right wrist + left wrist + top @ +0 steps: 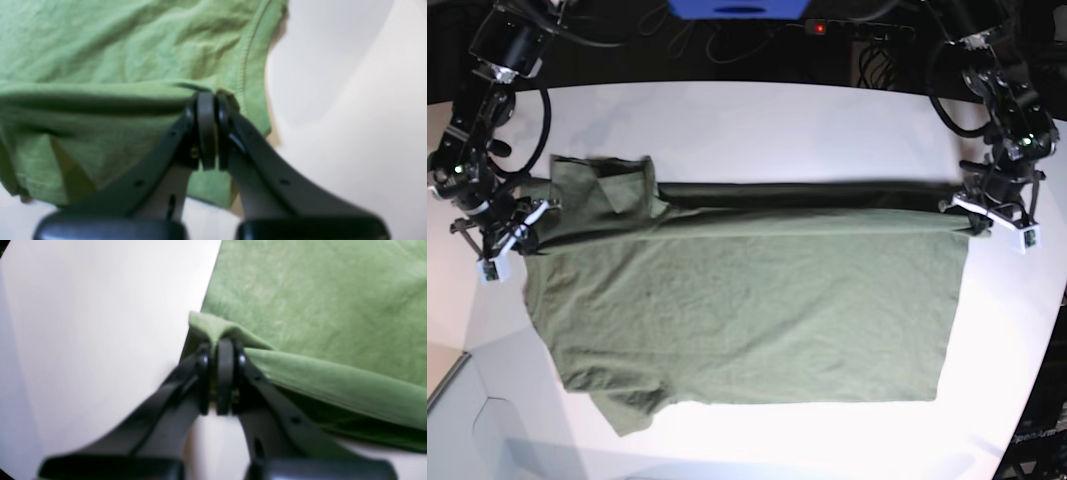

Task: Layout the t-shirt on the table in an organized manner, then fold the t-shirt properly
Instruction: 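Lift the grasped edge with both grippers and fold it over the shirt, then lower the folded edge with both grippers and release it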

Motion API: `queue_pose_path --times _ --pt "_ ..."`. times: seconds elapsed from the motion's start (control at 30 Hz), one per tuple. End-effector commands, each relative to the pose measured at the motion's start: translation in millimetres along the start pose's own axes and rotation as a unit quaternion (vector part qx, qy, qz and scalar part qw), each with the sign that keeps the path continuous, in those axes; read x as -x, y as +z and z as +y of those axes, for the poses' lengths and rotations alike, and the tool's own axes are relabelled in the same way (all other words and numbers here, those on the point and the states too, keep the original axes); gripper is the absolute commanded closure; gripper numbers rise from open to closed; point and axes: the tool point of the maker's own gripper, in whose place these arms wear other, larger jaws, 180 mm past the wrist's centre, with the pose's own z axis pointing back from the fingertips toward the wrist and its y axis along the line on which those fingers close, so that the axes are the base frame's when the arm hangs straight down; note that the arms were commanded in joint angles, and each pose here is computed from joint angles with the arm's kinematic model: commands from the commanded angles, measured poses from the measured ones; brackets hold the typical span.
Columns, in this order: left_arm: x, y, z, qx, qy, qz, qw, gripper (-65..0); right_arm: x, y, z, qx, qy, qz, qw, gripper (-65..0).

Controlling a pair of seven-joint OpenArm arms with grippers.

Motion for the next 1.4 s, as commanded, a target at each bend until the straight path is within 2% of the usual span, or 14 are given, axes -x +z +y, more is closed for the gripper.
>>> queue_pose_path --times 0.0,0.47,0.93,1.2,1.27,1.37 --pt "-27 2 1 -0.002 -0.004 -0.041 0.999 0.0 -16 3 -7 0.005 0.008 -0.024 0.9997 0.0" --pt "-15 -25 3 0.005 0.029 -0.01 1.0 0.0 -19 -4 1 -0.007 0.01 -0.025 0.9996 0.0" --pt "-24 -29 0 0.009 0.034 -0.018 0.999 0.0 -28 -6 6 -0.014 0.02 -0.031 0.9992 0.0" --pt "-36 -31 -2 0.01 0.033 -0.03 0.999 -0.3 -20 -12 6 -0.019 0.012 -0.019 0.9996 0.0" --pt "-36 -31 -3 0.011 0.034 -0.029 0.999 -3.8 -20 -12 6 -0.019 0.012 -0.019 0.9996 0.0" --pt "-35 -31 -4 0.012 0.035 -0.029 0.999 -12.5 -20 -12 5 -0.018 0.011 -0.018 0.9996 0.0"
